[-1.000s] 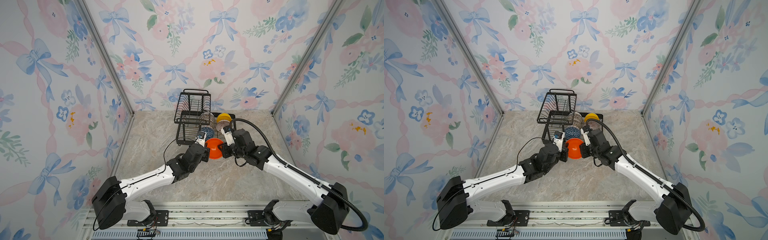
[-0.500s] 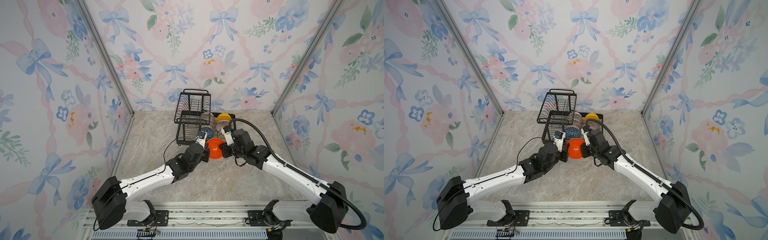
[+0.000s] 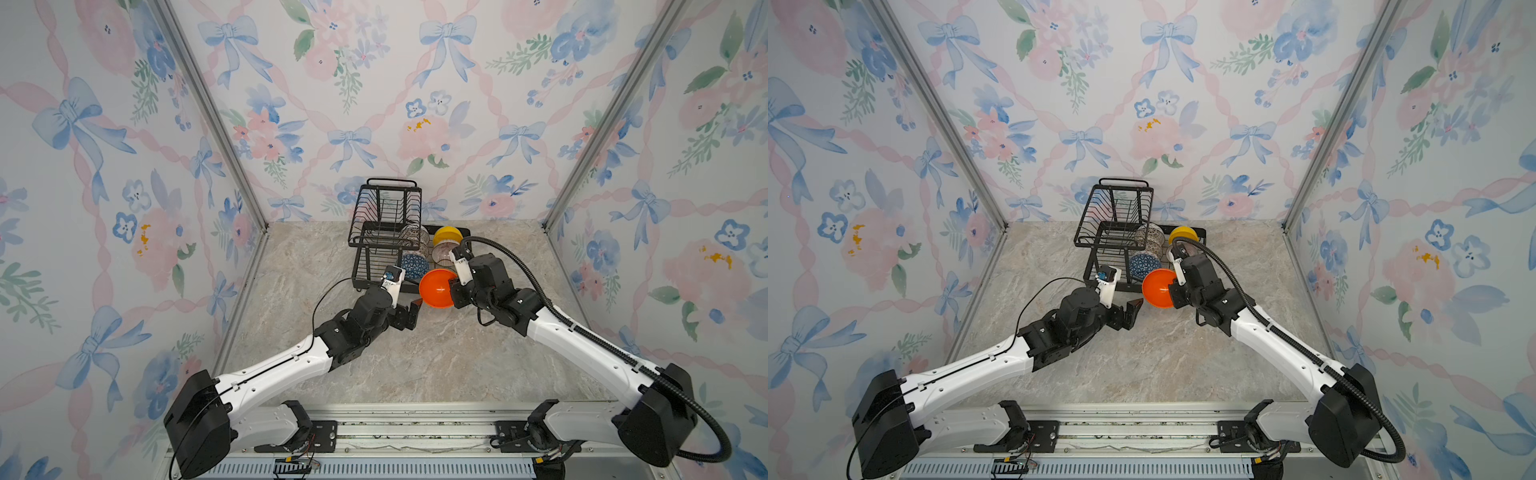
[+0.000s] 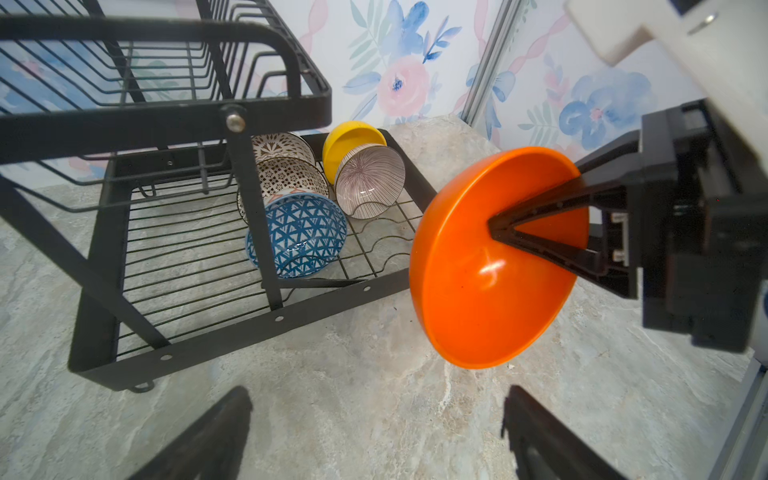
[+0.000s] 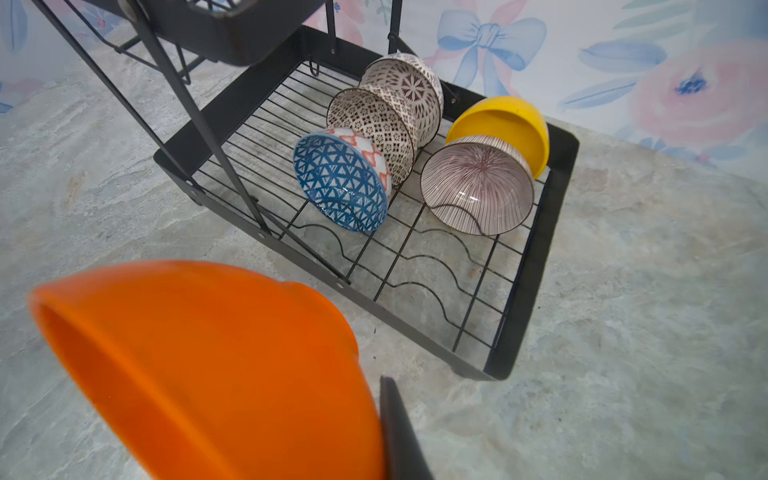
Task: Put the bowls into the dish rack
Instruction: 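Lift the orange bowl toward the right gripper and grasp its rim with the right gripper, then carry the orange bowl into the rack with the right gripper while left gripper withdraws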
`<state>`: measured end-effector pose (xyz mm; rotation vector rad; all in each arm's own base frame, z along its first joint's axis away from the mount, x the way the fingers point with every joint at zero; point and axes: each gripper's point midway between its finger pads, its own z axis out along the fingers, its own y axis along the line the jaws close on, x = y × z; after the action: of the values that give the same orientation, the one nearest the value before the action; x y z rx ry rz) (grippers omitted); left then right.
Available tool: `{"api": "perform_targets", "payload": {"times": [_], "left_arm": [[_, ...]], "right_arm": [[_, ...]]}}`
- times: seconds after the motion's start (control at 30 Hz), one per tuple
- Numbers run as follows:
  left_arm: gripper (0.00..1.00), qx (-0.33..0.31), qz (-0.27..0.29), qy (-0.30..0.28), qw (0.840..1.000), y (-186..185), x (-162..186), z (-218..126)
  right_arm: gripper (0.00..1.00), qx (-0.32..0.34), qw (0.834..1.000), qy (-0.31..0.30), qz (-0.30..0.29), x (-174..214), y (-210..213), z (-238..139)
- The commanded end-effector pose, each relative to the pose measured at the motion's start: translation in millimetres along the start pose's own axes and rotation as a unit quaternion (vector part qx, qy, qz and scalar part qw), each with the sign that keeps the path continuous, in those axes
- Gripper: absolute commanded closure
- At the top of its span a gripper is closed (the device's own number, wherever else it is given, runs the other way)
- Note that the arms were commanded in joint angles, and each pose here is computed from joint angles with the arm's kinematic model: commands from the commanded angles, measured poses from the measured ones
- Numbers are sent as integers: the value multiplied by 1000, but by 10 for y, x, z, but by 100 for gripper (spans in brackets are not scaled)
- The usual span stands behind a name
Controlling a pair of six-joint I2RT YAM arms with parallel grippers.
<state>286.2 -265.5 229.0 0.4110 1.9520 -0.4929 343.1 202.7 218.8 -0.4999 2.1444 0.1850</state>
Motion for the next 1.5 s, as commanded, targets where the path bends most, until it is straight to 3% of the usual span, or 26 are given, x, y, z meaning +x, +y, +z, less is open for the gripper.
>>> {"api": "perform_targets", "payload": {"times": [0.0, 0.4, 0.57, 0.93, 1.47], "left_arm": [[2, -4, -8, 26, 1000, 113, 169, -44], [2, -34, -33, 48, 998, 413, 431, -134], [2, -40, -39, 52, 997, 472, 473, -159], [2, -52, -50, 70, 995, 601, 603, -204], [2, -64, -59, 79, 993, 739, 663, -259]], "right_arm": [[100, 26, 998, -44, -34, -173, -129, 84], [100, 121, 977, -107, -141, -349, -513, 446], [100, 162, 966, -100, -178, -356, -705, 627], [100, 212, 947, -112, -216, -250, -962, 1031], [100, 248, 916, -116, -294, -93, -1138, 1203]]}}
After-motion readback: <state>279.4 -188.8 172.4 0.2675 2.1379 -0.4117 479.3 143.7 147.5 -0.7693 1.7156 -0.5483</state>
